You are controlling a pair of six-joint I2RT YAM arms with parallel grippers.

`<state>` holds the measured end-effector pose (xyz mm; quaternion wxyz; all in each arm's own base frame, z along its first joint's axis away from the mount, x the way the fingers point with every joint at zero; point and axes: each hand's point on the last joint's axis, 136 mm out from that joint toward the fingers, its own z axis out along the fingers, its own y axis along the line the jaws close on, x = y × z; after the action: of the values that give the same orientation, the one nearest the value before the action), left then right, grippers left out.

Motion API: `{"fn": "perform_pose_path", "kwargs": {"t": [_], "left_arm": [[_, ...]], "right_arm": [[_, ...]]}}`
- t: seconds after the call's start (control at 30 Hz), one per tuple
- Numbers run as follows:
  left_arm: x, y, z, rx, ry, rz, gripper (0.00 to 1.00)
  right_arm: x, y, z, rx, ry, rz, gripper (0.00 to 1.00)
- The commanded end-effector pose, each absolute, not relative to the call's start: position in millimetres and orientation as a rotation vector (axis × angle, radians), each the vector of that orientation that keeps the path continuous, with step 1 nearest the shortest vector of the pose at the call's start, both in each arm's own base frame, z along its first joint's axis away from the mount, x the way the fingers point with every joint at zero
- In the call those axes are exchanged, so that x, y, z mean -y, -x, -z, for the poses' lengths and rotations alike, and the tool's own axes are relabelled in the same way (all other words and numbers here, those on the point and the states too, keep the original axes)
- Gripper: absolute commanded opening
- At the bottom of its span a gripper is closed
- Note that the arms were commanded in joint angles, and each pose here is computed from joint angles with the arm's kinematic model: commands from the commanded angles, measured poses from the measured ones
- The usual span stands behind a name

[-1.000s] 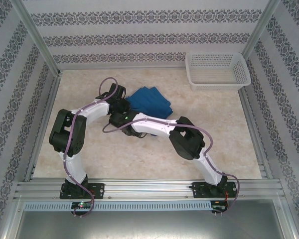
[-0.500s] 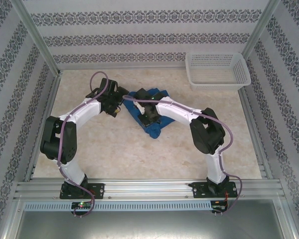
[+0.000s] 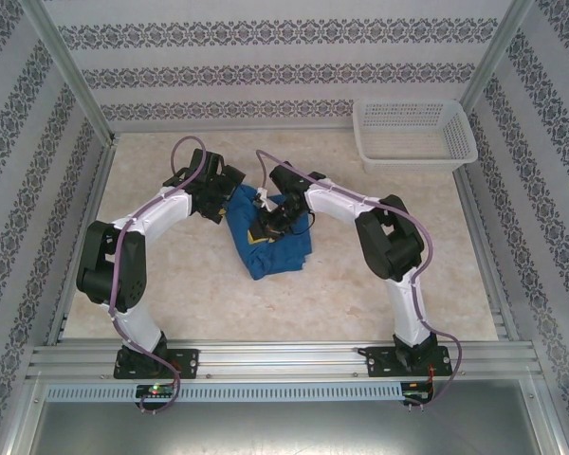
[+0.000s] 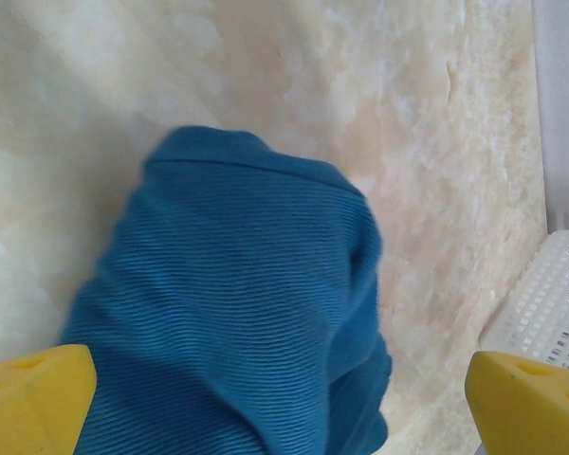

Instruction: Roll up the long pants

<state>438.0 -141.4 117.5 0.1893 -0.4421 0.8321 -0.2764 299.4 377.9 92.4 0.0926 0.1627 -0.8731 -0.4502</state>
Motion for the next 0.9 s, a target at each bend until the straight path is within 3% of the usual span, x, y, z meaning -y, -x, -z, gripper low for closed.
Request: {"fn": "perform_pose_path", "kwargs": {"t": [0.0, 0.27, 0.5, 0.63, 0.87], "left_arm": [[135, -432, -124, -2.339, 1.228, 0.763, 1.0], [135, -418, -123, -2.369, 1.193, 0.769, 1.0], [97, -392, -125, -2.449, 1.094, 0.595, 1.0], [97, -385, -132, -2.443, 1.057, 0.635, 1.0], [121, -394, -97, -2.43, 1.096, 0.801, 1.0]], "right_arm": [[-398, -279, -128, 2.281, -0.487, 1.566, 0.0], [-387, -294, -118, 2.295, -0.402, 1.586, 0.0], [-365, -305, -117, 2.363, -0.357, 1.555, 0.0], [-357, -309, -116, 2.384, -0.345, 1.543, 0.0], [-352, -305, -120, 2.397, -0.345, 1.539, 0.0]]}}
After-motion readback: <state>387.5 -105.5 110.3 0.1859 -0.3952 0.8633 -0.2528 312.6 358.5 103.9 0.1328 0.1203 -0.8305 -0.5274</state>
